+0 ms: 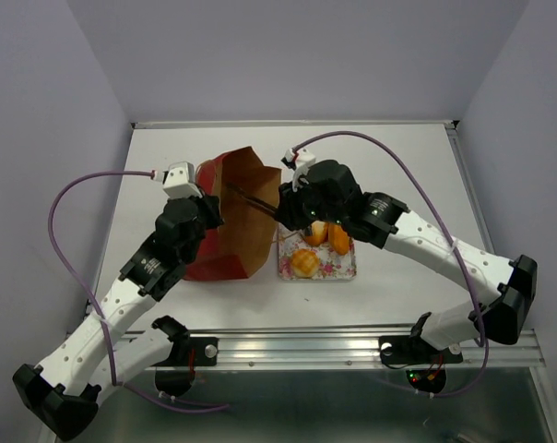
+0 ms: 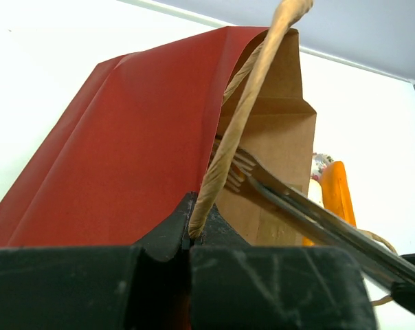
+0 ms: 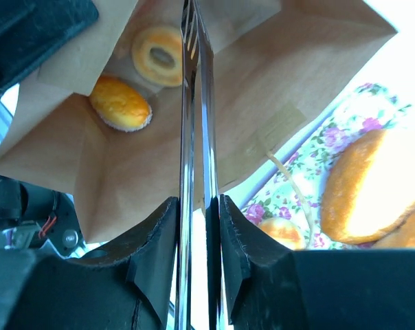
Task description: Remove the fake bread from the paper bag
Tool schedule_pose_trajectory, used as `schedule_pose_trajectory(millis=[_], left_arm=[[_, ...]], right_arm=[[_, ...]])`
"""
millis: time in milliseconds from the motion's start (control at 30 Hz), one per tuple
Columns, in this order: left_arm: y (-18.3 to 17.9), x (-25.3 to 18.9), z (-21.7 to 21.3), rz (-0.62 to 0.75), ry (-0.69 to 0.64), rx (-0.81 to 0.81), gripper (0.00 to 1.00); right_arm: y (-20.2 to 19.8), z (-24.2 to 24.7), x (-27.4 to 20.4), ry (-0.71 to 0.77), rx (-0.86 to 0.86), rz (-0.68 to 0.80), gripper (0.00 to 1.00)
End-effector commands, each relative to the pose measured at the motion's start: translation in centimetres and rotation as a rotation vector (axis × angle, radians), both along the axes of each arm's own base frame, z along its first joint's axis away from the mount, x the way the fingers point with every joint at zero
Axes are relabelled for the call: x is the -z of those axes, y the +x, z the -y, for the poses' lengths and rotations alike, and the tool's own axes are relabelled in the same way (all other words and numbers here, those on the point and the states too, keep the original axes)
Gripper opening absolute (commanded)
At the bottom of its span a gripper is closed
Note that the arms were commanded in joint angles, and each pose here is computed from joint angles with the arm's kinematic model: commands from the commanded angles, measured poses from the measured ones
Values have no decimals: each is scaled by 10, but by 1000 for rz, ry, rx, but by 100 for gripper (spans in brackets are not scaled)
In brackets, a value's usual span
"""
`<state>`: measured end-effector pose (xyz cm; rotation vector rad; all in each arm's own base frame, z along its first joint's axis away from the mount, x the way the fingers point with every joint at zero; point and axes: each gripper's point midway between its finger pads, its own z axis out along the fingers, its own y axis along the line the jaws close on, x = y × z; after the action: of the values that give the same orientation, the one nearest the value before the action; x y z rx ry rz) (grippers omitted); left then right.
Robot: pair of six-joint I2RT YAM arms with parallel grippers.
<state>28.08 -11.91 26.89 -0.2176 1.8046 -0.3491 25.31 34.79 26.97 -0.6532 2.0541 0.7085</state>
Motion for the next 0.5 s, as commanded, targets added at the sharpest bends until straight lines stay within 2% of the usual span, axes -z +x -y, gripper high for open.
schedule_pose_trajectory(millis=[0,133,233,467], left_arm=[[-1,-10,-4,43,-12,-15,0],[-1,-10,-3,46,-15,-9,0],[0,-13,1,53,5,21,0],[-8,-29,24,116,170,249,0]], right_arm=[[6,17,-33,48,71,84,14],[3,30,-48,74,86,112,15],[-5,23,-44,82,30,87,15],[-20,-11,-9,53,-160,-15,22]])
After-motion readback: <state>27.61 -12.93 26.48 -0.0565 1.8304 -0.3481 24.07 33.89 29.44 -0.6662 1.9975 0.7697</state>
